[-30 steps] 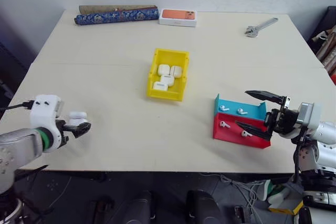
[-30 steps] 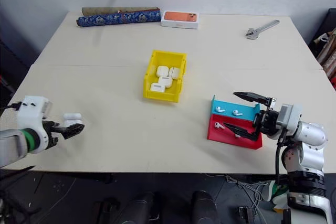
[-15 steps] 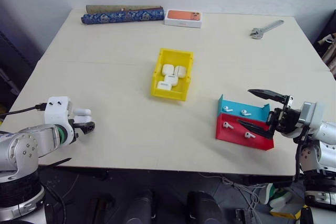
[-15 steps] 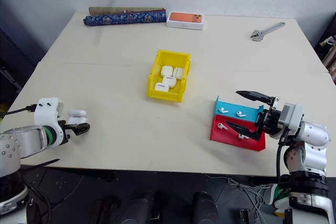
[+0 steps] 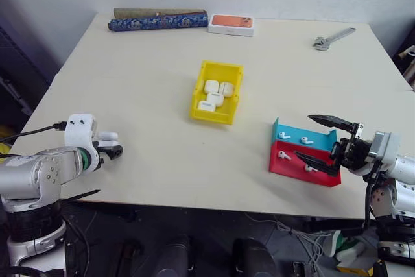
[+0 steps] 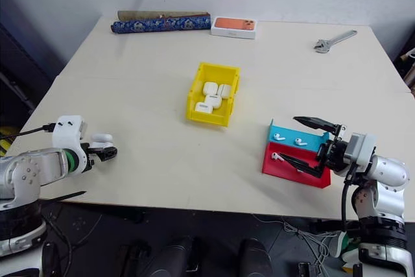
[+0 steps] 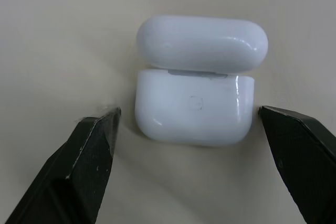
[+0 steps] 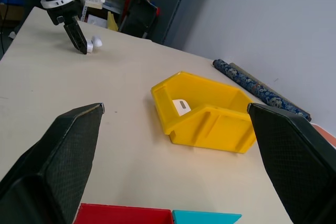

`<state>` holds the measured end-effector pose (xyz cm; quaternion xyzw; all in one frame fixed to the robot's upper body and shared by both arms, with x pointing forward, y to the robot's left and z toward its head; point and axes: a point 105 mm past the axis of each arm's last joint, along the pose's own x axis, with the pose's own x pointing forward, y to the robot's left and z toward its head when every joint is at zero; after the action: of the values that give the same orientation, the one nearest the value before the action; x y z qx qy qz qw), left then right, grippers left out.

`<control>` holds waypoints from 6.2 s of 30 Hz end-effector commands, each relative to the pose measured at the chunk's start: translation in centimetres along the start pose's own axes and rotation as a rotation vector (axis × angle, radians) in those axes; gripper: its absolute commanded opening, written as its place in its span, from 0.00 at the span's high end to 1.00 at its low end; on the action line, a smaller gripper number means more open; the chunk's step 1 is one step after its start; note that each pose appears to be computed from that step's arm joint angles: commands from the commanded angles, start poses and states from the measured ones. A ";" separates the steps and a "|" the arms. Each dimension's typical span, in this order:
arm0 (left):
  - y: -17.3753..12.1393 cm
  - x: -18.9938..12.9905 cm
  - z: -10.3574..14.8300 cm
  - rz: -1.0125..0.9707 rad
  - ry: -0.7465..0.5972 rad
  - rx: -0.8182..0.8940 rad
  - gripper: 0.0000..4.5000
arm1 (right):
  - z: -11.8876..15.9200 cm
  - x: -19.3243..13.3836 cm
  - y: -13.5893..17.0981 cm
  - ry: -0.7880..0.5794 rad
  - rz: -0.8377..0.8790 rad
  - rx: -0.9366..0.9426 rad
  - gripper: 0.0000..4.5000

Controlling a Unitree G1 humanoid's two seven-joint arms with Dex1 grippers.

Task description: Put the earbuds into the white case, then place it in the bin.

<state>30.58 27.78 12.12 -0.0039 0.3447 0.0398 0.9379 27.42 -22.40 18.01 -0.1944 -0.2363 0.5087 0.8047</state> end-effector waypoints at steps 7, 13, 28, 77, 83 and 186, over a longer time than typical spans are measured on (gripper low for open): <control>0.2 0.8 -1.5 0.010 0.058 0.007 0.01 | 0.6 -0.4 -0.1 -0.021 -0.022 -0.048 0.00; 1.1 0.3 -1.9 0.023 0.066 0.026 0.38 | 0.4 -0.2 -0.2 -0.026 -0.026 -0.051 0.00; -6.1 -10.5 2.5 -0.945 -0.791 0.367 0.38 | 1.3 -4.7 -3.5 0.186 -0.145 -0.070 0.00; -22.7 -12.0 -1.8 -1.664 -1.092 0.408 0.38 | -3.3 -2.9 1.7 1.089 0.129 0.210 0.61; -22.9 -12.1 -2.1 -1.676 -1.077 0.405 0.38 | -3.8 -3.6 1.9 1.123 0.151 0.215 0.61; -24.3 -13.5 2.5 -1.934 -0.950 0.174 0.38 | 12.2 11.3 3.1 -0.366 0.034 0.322 0.89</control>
<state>24.06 2.56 21.51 -0.1933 -0.1877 -0.7436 0.6120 22.74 -9.93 27.57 0.0406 -0.2747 0.5813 0.7648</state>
